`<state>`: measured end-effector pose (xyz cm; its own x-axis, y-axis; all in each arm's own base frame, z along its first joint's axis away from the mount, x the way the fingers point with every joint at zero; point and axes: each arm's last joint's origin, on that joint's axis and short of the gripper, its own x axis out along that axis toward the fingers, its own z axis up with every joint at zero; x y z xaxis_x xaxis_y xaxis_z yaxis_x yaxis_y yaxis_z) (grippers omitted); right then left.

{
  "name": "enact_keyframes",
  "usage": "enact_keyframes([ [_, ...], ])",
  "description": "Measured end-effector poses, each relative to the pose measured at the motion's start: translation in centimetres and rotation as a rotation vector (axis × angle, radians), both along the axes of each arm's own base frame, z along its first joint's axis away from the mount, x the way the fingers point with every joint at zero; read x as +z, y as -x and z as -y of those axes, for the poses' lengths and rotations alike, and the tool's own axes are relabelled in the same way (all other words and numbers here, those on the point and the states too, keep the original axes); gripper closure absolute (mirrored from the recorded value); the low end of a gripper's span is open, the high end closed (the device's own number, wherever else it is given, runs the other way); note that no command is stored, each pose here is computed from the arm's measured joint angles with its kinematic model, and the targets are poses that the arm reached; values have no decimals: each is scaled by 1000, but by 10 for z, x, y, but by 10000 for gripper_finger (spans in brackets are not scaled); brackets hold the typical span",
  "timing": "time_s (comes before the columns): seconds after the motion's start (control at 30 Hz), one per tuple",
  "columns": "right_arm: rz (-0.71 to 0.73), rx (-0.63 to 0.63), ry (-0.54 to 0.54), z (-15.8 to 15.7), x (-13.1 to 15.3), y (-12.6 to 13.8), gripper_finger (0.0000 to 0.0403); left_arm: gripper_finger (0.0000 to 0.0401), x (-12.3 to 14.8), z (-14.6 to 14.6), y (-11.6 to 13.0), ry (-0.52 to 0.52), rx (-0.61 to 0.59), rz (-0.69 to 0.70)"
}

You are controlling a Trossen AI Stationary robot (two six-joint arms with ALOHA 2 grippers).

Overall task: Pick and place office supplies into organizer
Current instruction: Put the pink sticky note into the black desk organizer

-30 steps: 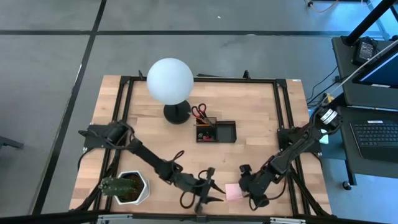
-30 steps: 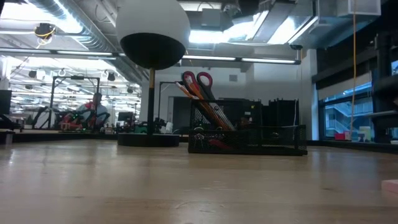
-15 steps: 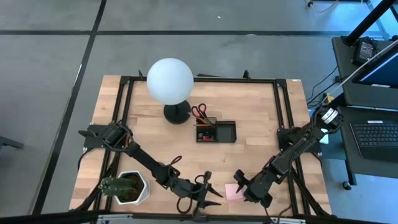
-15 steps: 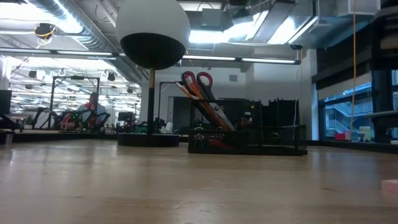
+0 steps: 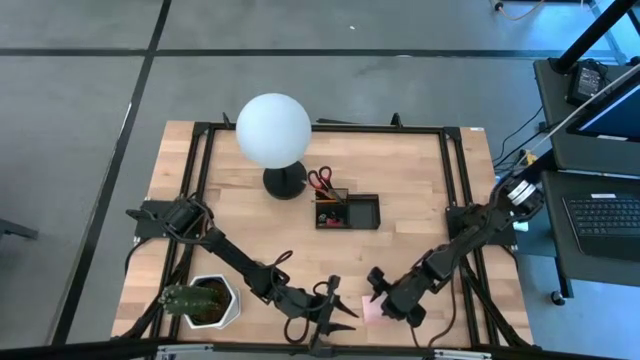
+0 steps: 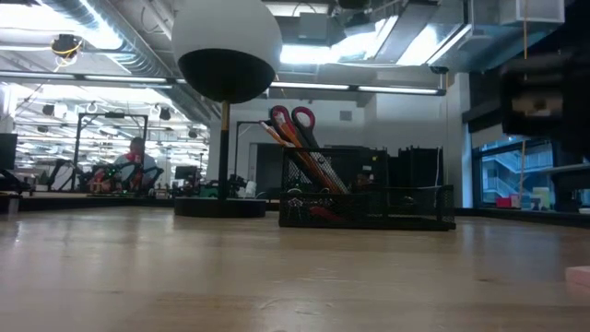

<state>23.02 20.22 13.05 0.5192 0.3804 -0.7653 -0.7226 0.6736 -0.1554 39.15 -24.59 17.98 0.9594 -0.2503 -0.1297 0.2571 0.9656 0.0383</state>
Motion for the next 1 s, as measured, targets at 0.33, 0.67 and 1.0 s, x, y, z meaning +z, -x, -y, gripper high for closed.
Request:
enact_keyframes([
  [0.33,-70,-119,-65,0,-28,-14,167,278,0,0,0,0,0,0],
  [0.67,-109,-477,-104,37,-35,-38,167,278,-17,-3,3,-174,23,-141],
  [1.0,-92,-681,-131,75,-35,-58,167,278,-52,-35,16,-765,241,-462],
])
